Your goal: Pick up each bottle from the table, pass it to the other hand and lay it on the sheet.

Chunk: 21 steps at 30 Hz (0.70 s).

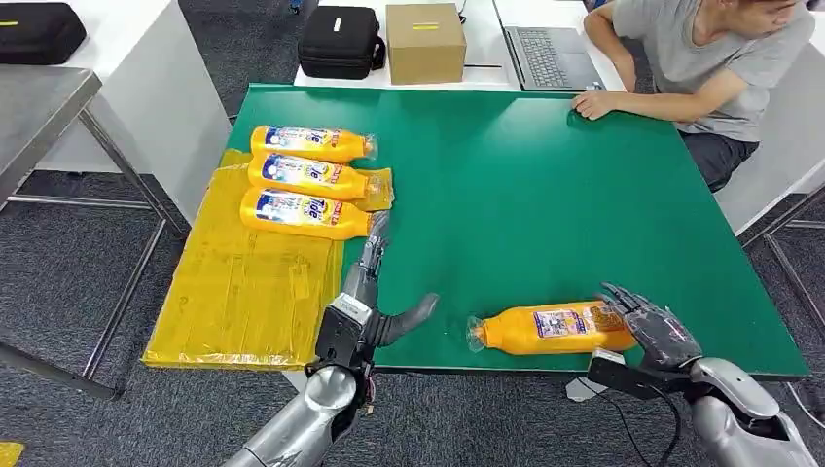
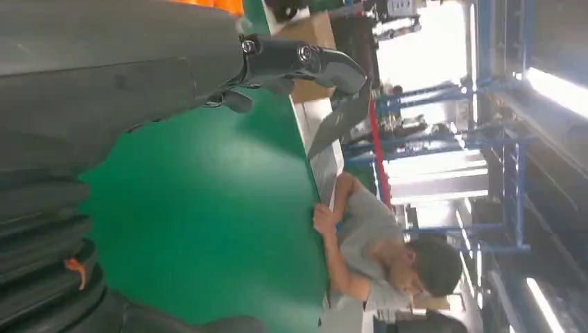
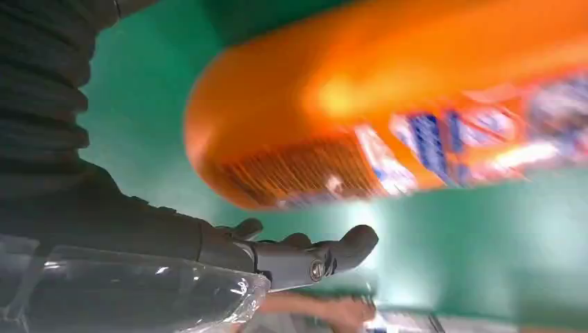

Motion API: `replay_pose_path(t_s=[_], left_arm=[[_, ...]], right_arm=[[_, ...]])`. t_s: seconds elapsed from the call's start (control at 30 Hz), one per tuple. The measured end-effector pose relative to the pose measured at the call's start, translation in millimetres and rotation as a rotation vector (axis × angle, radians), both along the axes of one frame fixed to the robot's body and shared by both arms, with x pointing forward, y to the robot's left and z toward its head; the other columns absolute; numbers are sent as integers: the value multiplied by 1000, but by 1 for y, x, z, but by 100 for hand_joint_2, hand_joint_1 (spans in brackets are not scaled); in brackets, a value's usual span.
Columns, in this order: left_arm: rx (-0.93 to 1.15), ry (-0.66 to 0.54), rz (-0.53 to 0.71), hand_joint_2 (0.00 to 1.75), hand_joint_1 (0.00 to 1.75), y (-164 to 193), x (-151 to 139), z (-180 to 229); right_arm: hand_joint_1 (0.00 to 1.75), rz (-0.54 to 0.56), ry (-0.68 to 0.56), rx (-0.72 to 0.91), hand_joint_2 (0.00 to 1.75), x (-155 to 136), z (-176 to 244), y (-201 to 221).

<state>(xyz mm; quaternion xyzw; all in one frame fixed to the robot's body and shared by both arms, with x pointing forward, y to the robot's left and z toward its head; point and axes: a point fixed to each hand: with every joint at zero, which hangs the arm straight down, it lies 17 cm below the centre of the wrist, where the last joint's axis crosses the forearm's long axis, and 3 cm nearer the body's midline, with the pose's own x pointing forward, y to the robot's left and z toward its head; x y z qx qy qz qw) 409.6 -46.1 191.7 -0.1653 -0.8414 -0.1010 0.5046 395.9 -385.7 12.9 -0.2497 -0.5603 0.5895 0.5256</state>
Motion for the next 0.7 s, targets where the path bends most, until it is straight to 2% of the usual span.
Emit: replay_pose_path(t_s=[0.1,0.47,0.7], left_arm=[[-4,5,0,175,0,0,1,0],[-5,-1,4,175,0,-2,3,4],[10,-14,13,175,0,-2,2,4]], right_arm=[[0,-11,47,-35,175,-4,-10,-11],[0,-17,97,-42,175,4,-17,-17],[0,-24,8,-34,175,26,-1,-11]])
